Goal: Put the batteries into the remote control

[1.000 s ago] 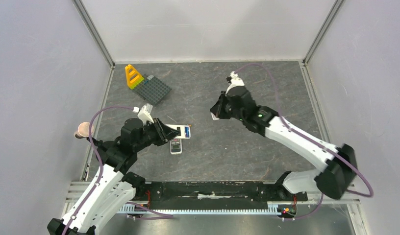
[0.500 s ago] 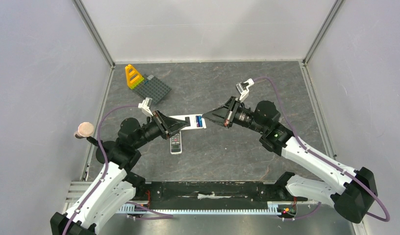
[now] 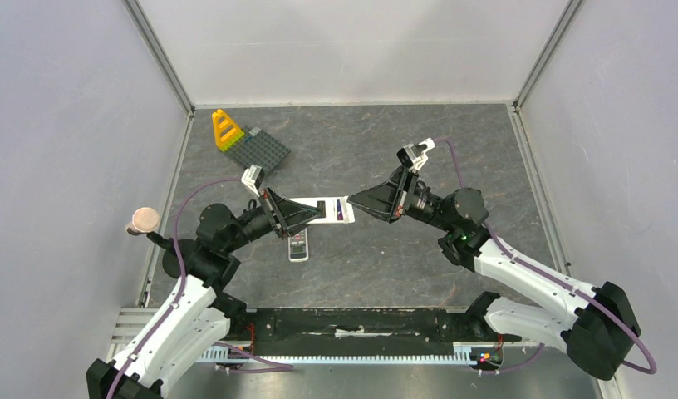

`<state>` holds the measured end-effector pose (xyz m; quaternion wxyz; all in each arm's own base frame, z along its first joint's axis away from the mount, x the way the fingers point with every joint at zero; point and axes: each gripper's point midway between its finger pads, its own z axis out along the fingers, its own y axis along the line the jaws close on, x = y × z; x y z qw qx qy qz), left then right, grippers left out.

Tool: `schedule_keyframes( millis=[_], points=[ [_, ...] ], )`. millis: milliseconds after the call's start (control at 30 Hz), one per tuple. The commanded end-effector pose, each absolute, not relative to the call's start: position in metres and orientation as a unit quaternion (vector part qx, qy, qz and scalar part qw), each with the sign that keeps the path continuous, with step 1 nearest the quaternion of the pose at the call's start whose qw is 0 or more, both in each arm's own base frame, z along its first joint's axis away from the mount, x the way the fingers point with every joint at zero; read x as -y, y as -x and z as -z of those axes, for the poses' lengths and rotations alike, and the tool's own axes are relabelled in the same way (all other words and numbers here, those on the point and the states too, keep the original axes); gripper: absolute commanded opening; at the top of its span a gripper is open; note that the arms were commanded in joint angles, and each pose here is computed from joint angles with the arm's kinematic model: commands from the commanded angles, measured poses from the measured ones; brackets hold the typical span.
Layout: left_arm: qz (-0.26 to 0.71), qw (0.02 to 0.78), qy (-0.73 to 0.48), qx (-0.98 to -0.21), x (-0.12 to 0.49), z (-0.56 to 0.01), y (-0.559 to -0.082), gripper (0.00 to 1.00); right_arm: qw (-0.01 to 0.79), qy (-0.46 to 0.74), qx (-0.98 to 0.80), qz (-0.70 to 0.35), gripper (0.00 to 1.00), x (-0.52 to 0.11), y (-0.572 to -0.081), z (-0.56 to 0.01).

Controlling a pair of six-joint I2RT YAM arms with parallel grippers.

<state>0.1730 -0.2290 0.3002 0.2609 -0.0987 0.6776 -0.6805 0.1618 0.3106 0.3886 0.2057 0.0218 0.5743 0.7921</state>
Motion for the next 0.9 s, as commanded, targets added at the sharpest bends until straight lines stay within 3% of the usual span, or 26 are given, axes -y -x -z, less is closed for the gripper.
schedule_keyframes(
  millis=[0,867],
  points=[
    [0.719,0.253,0.094,-0.641,0.227,-0.324,-0.164,0.02,0.207,-0.037,-0.545,-0.812,0.00,-0.300,-0.158,-0.399],
    [0.745,0.237,0.108,-0.614,0.224,-0.335,-0.157,0.02,0.198,-0.154,-0.505,-0.826,0.00,-0.302,-0.185,-0.388]
  ],
)
